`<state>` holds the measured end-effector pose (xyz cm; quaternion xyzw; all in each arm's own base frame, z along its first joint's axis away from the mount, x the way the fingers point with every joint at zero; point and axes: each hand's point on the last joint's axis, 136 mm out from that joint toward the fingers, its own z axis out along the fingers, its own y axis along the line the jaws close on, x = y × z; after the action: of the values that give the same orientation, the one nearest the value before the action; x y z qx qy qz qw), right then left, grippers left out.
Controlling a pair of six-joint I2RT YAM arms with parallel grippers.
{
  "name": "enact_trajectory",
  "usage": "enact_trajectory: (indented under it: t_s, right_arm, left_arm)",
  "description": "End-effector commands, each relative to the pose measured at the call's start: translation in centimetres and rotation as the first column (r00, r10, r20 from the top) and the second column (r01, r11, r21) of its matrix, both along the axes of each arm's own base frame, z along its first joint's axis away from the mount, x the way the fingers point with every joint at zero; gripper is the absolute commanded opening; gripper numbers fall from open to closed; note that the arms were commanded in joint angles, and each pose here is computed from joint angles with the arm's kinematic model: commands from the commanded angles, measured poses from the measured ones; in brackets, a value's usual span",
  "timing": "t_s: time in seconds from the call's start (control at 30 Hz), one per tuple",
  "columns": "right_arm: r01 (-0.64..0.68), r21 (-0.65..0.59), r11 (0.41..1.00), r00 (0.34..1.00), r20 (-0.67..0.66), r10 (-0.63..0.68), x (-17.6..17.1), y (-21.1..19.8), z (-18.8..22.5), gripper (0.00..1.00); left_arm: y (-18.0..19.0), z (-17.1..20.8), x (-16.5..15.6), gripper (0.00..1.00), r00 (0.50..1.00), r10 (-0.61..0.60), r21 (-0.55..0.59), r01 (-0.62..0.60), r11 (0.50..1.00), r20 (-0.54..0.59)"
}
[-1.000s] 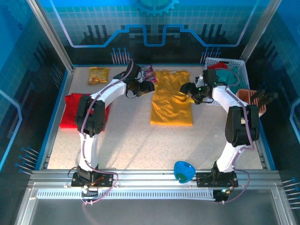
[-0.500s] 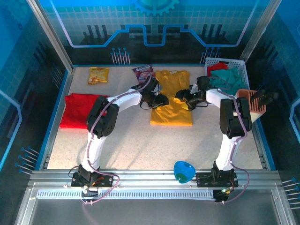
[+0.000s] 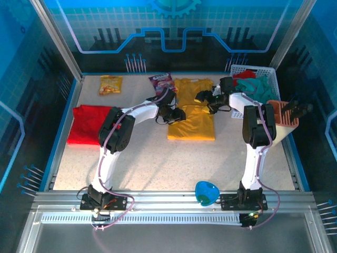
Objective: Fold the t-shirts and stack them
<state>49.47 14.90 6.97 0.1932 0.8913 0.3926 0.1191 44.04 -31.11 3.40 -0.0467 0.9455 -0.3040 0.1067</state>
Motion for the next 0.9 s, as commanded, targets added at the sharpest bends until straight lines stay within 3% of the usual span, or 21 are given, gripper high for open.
enact_trajectory:
  t_s: [0.0,0.13,0.3,0.5,0.87]
  right_arm:
    - [-0.012,-0.073,0.997,1.000,0.009,0.013,-1.5,-1.1,1.7,0.76]
    - [-0.037,-0.220,0.975,0.998,0.038,0.046,-5.3,-2.4,3.6,0.77]
    - [-0.074,-0.357,0.931,0.997,-0.033,0.066,-11.4,-4.4,2.9,0.78]
    - [-0.080,-0.342,0.936,0.995,-0.086,0.054,-16.5,-5.1,-0.3,0.71]
    - [-0.087,-0.317,0.945,0.988,-0.149,0.042,-19.2,-4.9,-4.1,0.61]
  left_arm:
    - [2.3,3.0,-1.3,0.48,1.000,-0.001,0.029,0.001,1.000,0.012]
    - [4.1,4.5,-4.0,0.51,1.000,-0.008,0.037,0.008,0.999,-0.005]
    - [5.6,4.5,-7.8,0.51,0.999,-0.010,0.029,0.011,0.999,-0.052]
    - [5.9,1.4,-10.6,0.49,0.991,0.046,-0.021,-0.049,0.999,-0.128]
    - [5.0,-0.7,-10.3,0.46,0.988,0.081,-0.002,-0.082,0.997,-0.130]
